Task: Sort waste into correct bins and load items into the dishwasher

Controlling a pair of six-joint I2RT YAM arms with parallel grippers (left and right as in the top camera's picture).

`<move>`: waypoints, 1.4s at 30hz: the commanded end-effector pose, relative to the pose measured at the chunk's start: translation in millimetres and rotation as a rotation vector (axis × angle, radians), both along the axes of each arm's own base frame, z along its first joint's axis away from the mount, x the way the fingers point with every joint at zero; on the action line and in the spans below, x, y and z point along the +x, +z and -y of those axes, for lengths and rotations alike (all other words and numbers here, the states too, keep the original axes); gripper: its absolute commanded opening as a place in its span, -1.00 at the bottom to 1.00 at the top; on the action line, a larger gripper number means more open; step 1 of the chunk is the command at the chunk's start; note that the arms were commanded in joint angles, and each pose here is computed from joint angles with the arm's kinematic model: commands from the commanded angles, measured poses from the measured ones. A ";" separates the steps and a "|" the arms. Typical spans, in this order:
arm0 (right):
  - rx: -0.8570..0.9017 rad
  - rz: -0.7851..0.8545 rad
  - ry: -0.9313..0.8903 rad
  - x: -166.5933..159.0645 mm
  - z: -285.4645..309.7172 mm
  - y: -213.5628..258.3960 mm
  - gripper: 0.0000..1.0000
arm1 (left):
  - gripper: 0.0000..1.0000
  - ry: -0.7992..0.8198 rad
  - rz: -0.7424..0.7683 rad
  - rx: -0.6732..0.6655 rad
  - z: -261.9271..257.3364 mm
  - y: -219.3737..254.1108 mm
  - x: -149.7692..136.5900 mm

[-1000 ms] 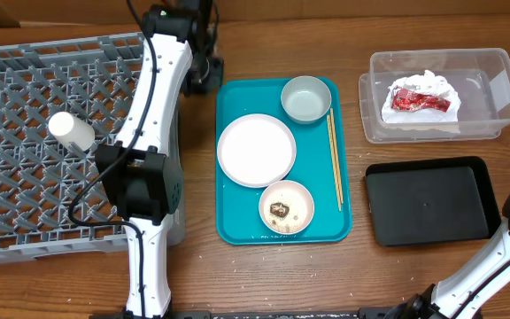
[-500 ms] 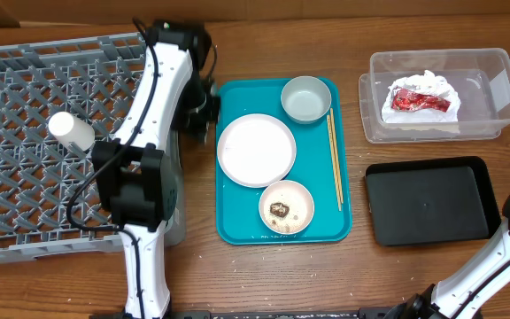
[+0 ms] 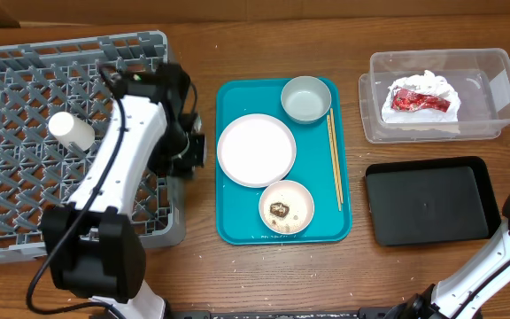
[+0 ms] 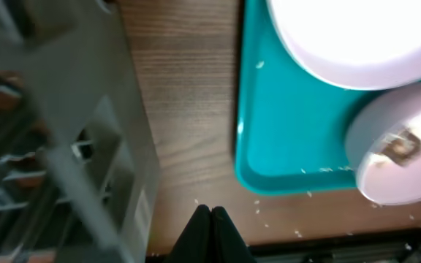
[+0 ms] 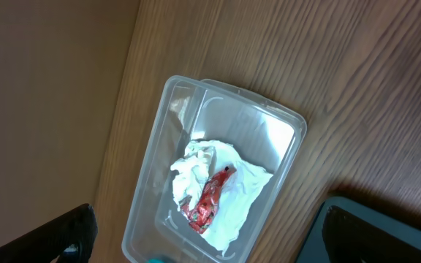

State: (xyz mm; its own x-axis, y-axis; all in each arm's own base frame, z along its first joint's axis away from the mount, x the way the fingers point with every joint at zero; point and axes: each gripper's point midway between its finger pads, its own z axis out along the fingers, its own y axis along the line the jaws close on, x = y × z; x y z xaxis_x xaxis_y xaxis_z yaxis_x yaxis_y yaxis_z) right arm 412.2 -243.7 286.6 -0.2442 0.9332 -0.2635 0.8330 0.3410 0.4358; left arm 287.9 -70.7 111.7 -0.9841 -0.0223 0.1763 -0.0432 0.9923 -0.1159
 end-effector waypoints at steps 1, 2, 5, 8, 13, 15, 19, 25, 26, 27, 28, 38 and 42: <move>-0.021 0.027 0.001 -2.0 0.3 11.8 1.00 | -0.92 0.031 -0.064 -0.004 -0.6 -32.3 -15.4; -0.021 0.027 0.001 -2.0 0.3 11.8 1.00 | -0.92 0.043 -0.070 -0.001 -2.8 -36.7 -17.2; -0.020 0.027 0.001 -1.9 0.2 11.8 1.00 | -0.92 0.063 -0.079 0.029 -13.9 -40.5 -19.5; -0.020 0.027 0.001 -2.0 0.2 11.8 1.00 | -0.92 0.085 -0.093 0.106 -34.4 -40.3 -22.7; -0.020 0.027 0.001 -2.0 0.2 11.8 1.00 | -0.92 0.140 -0.097 0.201 -56.2 -39.8 -23.9; -0.021 0.027 0.001 -2.0 0.3 11.8 1.00 | -0.92 0.164 -0.091 0.269 -66.7 -38.9 -23.7; -0.021 0.027 0.001 -2.0 0.3 11.8 1.00 | -0.92 0.168 -0.090 0.280 -68.4 -38.7 -23.7; -0.021 0.027 0.001 -2.0 0.3 11.8 1.00 | -0.92 0.175 -0.089 0.240 -61.4 -38.6 -22.1; -0.021 0.027 0.001 -2.0 0.3 11.8 1.00 | -0.92 0.180 -0.084 0.219 -57.9 -39.3 -20.5; -0.020 0.027 0.001 -2.0 0.2 11.8 1.00 | -0.92 0.179 -0.077 0.204 -55.3 -40.0 -18.3; -0.020 0.027 0.001 -2.0 0.2 11.8 0.99 | -0.92 0.173 -0.062 0.183 -52.1 -41.0 -14.3; -0.021 0.027 0.001 -2.0 0.3 11.8 1.00 | -0.92 0.097 0.441 0.040 -32.5 -37.9 108.4; -0.021 0.027 0.001 -2.0 0.3 11.8 1.00 | -0.92 0.085 0.620 0.089 -40.8 -26.2 150.3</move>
